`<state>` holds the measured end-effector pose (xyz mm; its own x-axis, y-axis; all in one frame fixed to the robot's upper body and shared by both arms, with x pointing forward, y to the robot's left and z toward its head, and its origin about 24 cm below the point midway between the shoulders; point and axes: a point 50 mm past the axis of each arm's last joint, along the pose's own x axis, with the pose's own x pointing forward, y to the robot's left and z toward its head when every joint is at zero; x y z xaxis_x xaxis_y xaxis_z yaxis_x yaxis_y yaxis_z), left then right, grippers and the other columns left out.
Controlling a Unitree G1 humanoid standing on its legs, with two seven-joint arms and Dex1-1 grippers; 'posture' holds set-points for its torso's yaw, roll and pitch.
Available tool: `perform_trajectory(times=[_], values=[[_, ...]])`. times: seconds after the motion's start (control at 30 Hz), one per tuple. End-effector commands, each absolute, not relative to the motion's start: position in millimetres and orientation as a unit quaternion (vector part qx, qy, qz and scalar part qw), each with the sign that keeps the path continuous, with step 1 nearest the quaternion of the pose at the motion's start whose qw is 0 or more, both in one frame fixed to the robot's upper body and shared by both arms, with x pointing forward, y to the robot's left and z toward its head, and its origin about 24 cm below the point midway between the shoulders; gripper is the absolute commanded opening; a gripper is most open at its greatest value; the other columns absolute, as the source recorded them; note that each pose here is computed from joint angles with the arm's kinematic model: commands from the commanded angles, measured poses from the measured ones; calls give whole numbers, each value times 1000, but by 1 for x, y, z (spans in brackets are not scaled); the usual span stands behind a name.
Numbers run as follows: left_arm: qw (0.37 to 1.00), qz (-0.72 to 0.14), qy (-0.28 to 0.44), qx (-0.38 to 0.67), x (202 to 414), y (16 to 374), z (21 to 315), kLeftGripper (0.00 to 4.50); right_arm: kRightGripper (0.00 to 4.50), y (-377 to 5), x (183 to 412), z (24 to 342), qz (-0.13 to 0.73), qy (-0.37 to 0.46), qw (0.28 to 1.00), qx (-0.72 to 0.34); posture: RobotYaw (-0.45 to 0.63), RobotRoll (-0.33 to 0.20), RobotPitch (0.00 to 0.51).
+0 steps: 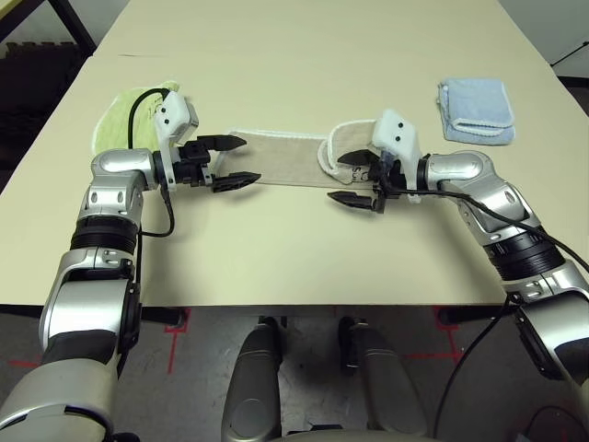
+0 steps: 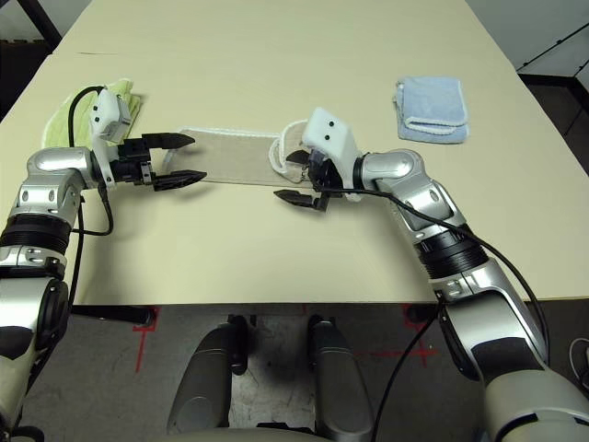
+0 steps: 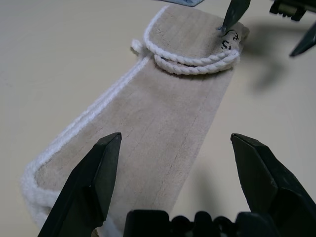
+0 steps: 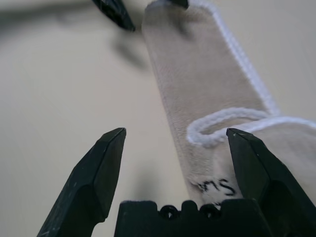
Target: Fold the towel and set it aside.
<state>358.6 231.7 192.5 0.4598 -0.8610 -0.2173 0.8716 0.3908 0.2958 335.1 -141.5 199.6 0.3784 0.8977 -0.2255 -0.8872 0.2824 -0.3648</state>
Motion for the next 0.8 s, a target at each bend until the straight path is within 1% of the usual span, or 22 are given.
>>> perform_trajectory(times=[0.03, 0.17, 0.3, 0.43, 0.57, 0.6, 0.67, 0.8], values=[[828, -527, 26, 190, 359, 229, 188, 4500, 4477, -175, 334, 207, 538, -52, 820, -187, -2, 0, 181], [830, -526, 26, 184, 360, 229, 188, 4500, 4477, -214, 336, 206, 497, -77, 846, -176, -6, 0, 181], [838, -518, 30, 168, 359, 231, 181, 4500, 4477, -239, 336, 191, 470, -68, 862, -176, -9, 0, 184], [844, -511, 32, 161, 359, 232, 177, 4500, 4477, -246, 339, 178, 456, -58, 873, -165, -1, 0, 184], [848, -506, 24, 156, 358, 229, 177, 4500, 4477, -248, 343, 173, 445, -58, 880, -156, 18, 0, 182], [849, -505, 20, 153, 358, 229, 178, 4500, 4084, -249, 343, 172, 444, -59, 879, -161, 24, 0, 181], [852, -501, 12, 147, 358, 227, 179, 4500, 3535, -251, 340, 166, 456, -56, 869, -183, 31, 0, 179], [856, -497, 9, 143, 356, 227, 179, 4500, 2002, -253, 341, 161, 460, -57, 867, -184, 43, 0, 178]])
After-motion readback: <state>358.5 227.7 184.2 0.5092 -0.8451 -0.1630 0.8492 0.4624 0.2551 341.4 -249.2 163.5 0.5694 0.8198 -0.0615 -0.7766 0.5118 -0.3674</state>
